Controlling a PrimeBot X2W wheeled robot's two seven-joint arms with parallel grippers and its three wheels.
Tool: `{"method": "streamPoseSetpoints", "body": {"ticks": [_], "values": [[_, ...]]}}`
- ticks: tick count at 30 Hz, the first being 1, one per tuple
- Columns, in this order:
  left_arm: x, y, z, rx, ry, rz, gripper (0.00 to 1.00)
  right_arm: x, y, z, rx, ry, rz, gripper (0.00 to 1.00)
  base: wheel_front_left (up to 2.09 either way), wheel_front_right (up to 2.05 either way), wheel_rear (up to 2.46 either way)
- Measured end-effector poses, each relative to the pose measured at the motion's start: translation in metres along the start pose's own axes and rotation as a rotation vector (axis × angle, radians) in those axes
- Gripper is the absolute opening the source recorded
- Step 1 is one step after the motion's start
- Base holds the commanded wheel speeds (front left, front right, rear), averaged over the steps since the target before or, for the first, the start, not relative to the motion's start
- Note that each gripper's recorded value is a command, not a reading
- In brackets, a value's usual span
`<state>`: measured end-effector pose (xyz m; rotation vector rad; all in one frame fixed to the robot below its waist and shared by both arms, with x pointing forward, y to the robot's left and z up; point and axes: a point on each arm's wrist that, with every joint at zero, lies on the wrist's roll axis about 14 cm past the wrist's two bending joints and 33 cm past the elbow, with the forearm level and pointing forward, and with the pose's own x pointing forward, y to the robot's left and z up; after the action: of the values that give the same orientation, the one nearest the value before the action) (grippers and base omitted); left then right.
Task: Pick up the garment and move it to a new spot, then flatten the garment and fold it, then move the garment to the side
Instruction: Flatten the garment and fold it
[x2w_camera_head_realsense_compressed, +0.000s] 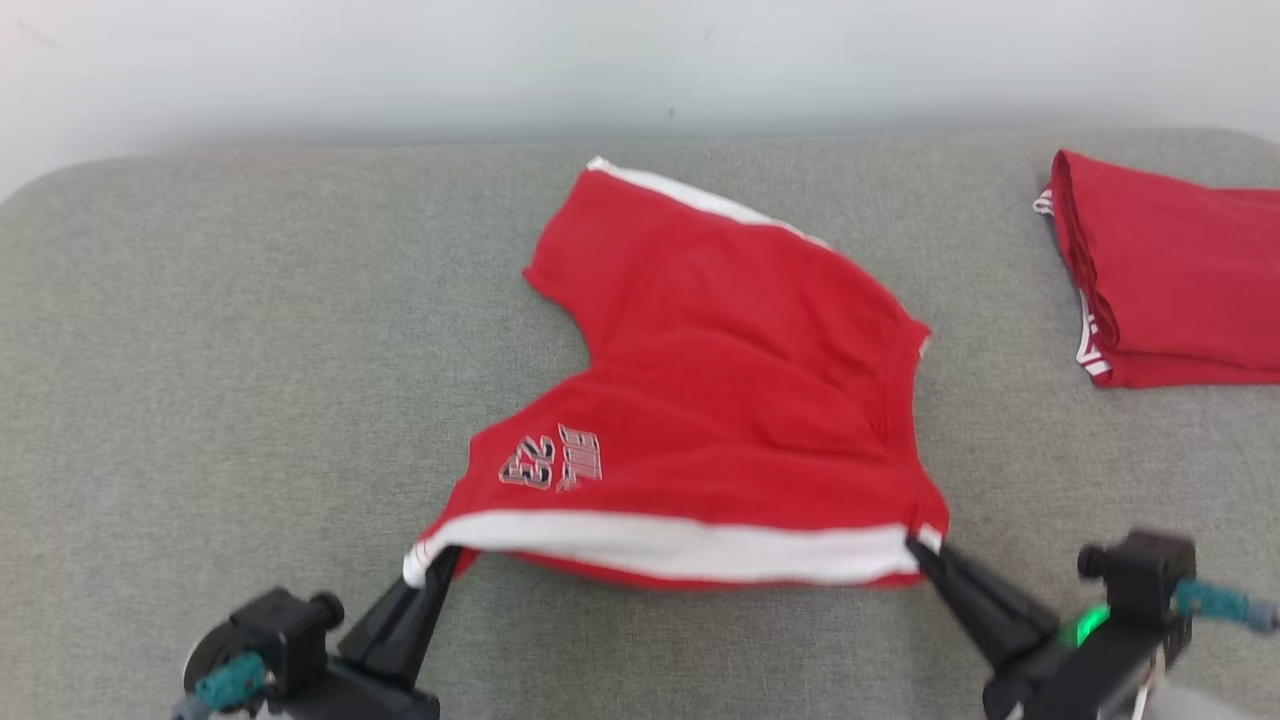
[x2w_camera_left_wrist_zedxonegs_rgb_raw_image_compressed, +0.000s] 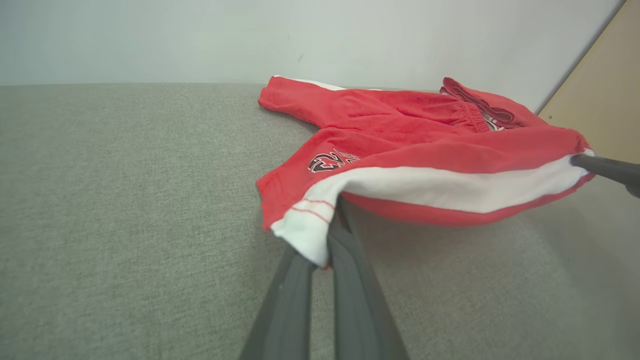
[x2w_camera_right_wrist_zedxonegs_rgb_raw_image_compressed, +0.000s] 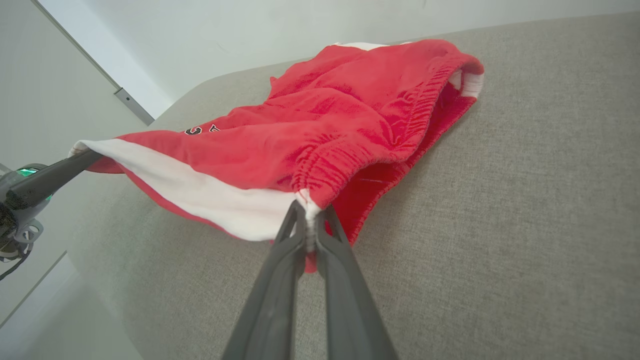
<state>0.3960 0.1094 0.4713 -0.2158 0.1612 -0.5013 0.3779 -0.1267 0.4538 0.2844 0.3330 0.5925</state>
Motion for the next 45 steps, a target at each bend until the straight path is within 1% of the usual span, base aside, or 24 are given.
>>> {"method": "streamPoseSetpoints", "body": {"ticks": [7, 12, 17, 21, 25, 29, 33, 36, 40, 45], "values": [[-0.027, 0.0, -0.02, 0.004, 0.039, 0.028, 0.0, -0.024, 0.011, -0.025, 0.069, 0.029, -0.019, 0.0, 0.0, 0.0, 0.0], [-0.041, -0.005, -0.028, 0.001, 0.051, 0.035, 0.0, -0.041, 0.025, -0.044, 0.12, 0.063, -0.012, 0.0, 0.0, 0.0, 0.0], [-0.044, -0.003, -0.027, 0.013, 0.045, 0.04, 0.0, -0.047, 0.028, -0.039, 0.145, 0.036, -0.02, 0.0, 0.0, 0.0, 0.0], [-0.038, -0.001, -0.017, 0.057, 0.03, 0.015, 0.0, -0.045, 0.032, -0.03, 0.16, -0.001, -0.016, 0.0, 0.0, 0.0, 0.0], [-0.02, 0.006, 0.009, 0.147, 0.006, -0.027, 0.0, -0.04, 0.035, -0.018, 0.172, -0.043, -0.009, 0.0, 0.0, 0.0, 0.0], [0.007, 0.001, 0.033, 0.234, 0.006, -0.1, 0.0, -0.032, 0.031, 0.0, 0.188, -0.103, -0.013, 0.0, 0.0, 0.0, 0.0], [0.037, 0.002, 0.054, 0.325, 0.027, -0.154, 0.0, -0.019, 0.025, 0.016, 0.196, -0.157, -0.018, 0.0, 0.0, 0.0, 0.0], [0.061, -0.003, 0.061, 0.387, 0.061, -0.215, 0.0, -0.008, 0.017, 0.028, 0.195, -0.194, -0.026, 0.0, 0.0, 0.0, 0.0], [0.096, -0.006, 0.069, 0.436, 0.092, -0.277, 0.0, 0.007, 0.003, 0.041, 0.197, -0.233, -0.05, 0.0, 0.0, 0.0, 0.0], [0.141, 0.002, 0.073, 0.459, 0.112, -0.297, 0.0, 0.022, -0.021, 0.047, 0.166, -0.253, -0.103, 0.0, 0.0, 0.0, 0.0]]}}
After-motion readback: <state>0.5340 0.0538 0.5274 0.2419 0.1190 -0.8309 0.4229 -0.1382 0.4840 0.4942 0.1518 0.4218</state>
